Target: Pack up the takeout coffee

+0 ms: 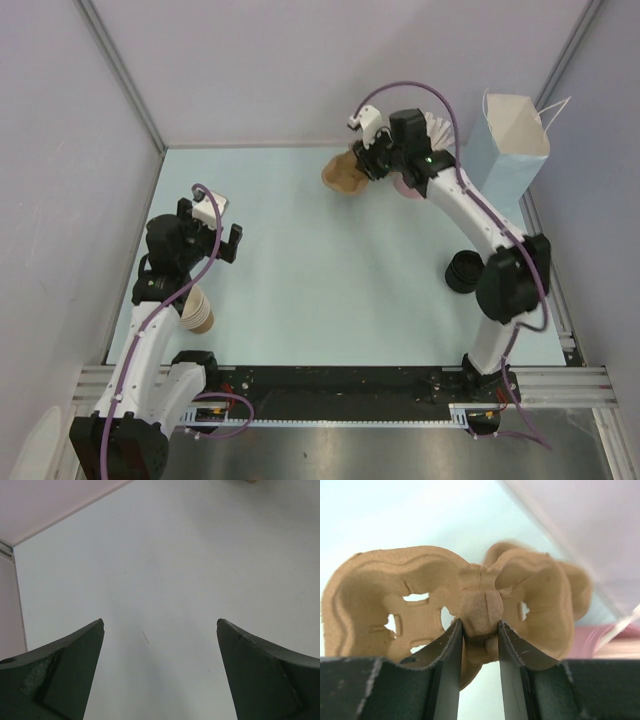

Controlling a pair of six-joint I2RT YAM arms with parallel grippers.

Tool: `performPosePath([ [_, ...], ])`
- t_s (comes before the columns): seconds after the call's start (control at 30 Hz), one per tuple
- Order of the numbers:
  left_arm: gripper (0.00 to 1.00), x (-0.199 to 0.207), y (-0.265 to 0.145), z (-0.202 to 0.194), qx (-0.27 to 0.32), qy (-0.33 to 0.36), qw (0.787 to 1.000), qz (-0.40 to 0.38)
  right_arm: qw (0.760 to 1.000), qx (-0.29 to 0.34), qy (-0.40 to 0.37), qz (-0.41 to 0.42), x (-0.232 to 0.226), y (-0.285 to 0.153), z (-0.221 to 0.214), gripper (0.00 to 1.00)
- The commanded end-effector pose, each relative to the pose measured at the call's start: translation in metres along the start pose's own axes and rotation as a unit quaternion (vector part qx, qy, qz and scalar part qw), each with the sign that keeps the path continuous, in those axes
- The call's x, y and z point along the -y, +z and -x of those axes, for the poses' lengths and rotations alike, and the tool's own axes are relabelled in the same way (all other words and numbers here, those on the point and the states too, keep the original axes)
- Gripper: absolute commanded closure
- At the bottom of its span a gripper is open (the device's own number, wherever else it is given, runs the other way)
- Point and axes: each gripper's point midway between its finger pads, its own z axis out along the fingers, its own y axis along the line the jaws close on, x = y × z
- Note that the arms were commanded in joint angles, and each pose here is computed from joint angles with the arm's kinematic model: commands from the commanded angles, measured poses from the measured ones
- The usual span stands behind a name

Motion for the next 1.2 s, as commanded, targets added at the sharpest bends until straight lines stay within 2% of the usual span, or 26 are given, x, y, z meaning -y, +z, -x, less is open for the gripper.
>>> performPosePath([
  [0.0,0.01,-0.002,0.000,0.010,0.010,0.009,1.000,-0.005,0.992,-0.031,-0.063,0.100,-0.067,-0.054,-0.050,0.76],
  [0.03,0.01,-0.002,0.000,0.011,0.011,0.008,1.000,-0.006,0.992,-0.027,-0.070,0.103,-0.072,-0.075,-0.050,0.76],
  [0.1,0.01,-0.002,-0.001,0.012,0.013,0.008,1.000,-0.006,0.986,-0.073,-0.064,0.132,-0.086,-0.091,-0.094,0.76],
  [0.23,0.00,-0.001,-0.001,0.012,0.013,0.006,1.000,-0.007,0.978,-0.105,-0.056,0.169,-0.095,-0.127,-0.133,0.76],
  [0.5,0.01,-0.002,-0.001,0.013,0.013,0.003,1.000,-0.005,0.977,-0.167,-0.043,0.128,-0.077,-0.158,-0.211,0.72],
  [0.63,0.01,0.000,0.000,0.011,0.011,0.001,1.000,-0.010,0.973,-0.183,-0.052,0.128,-0.095,-0.170,-0.248,0.70],
  [0.8,0.01,0.000,0.002,0.011,0.008,0.000,1.000,-0.014,0.976,-0.164,-0.066,0.131,-0.105,-0.176,-0.256,0.67],
  [1.03,0.01,0.001,-0.001,0.013,0.014,0.002,1.000,-0.013,0.970,-0.170,-0.084,0.149,-0.112,-0.178,-0.259,0.52],
  [1.17,0.01,0.001,-0.002,0.014,0.016,0.002,1.000,-0.014,0.973,-0.144,-0.116,0.135,-0.111,-0.186,-0.239,0.43],
])
